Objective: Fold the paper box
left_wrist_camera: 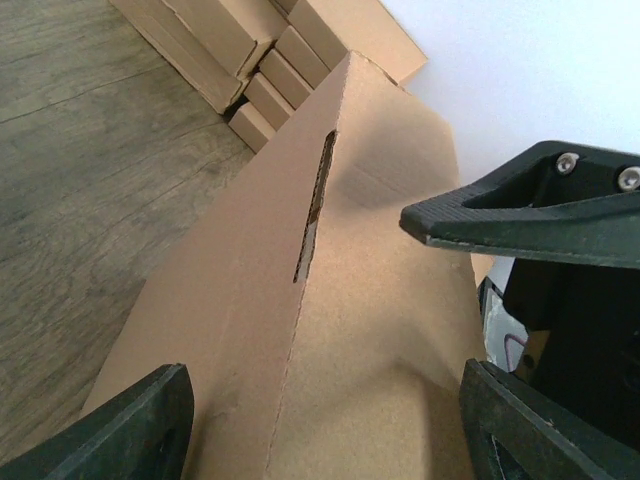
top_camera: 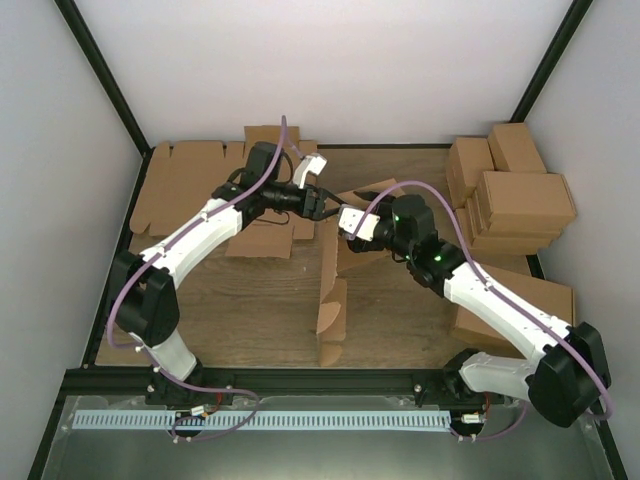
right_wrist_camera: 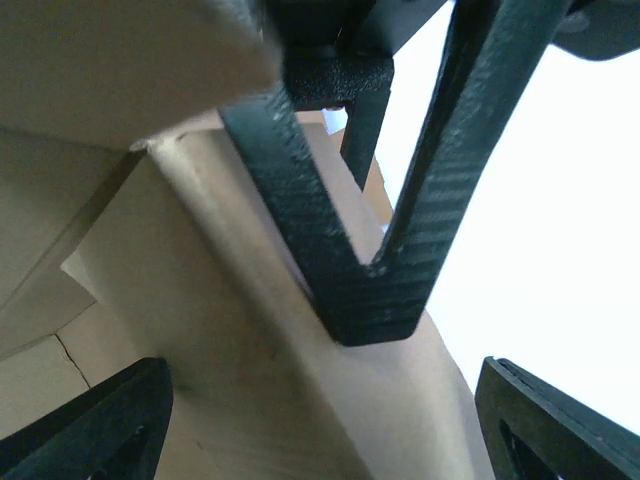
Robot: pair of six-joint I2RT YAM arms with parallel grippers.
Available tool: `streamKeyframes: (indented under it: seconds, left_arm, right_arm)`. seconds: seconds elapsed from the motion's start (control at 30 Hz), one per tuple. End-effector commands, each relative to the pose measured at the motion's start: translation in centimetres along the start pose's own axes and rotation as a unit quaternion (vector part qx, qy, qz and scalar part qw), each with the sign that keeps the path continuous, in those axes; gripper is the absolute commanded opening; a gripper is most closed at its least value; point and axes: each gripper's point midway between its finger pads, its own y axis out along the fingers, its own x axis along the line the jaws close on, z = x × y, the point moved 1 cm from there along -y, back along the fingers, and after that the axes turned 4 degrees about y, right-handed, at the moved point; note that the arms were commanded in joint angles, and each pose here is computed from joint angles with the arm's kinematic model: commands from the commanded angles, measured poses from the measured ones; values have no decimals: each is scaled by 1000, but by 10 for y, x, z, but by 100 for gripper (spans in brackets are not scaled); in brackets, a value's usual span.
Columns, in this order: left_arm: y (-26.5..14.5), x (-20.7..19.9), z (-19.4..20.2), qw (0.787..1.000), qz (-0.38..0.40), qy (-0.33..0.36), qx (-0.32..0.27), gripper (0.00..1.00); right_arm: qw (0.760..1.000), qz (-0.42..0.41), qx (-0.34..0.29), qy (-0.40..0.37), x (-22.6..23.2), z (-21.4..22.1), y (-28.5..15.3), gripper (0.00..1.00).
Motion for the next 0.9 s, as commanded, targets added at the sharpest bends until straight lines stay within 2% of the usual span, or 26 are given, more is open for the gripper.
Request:
streamKeyframes:
  seconds: [0.0, 0.2, 0.43, 0.57, 0.67, 0.87]
  left_arm:
    - [8, -6, 7, 1000, 13, 2, 19, 75]
    - [8, -5, 6, 1000, 9, 5, 20, 74]
    - [7, -6, 5, 1000, 10, 6, 19, 74]
    - [7, -6, 5, 1000, 12, 6, 20, 74]
    - [8, -7, 5, 1000, 14, 6, 20, 73]
    - [8, -9, 5, 1000, 21, 6, 20, 73]
  right_arm:
    - [1000, 2, -6, 10, -16, -20, -17, 87]
    - [1000, -2, 23, -20, -20, -14, -27, 87]
    - [995, -14, 82, -60, -19, 9, -20, 78]
    - [993, 2, 72, -95, -16, 14, -11, 70]
    - [990, -3, 56, -129, -8, 16, -4, 69]
    - [986, 37, 57, -150, -16, 19, 5, 60]
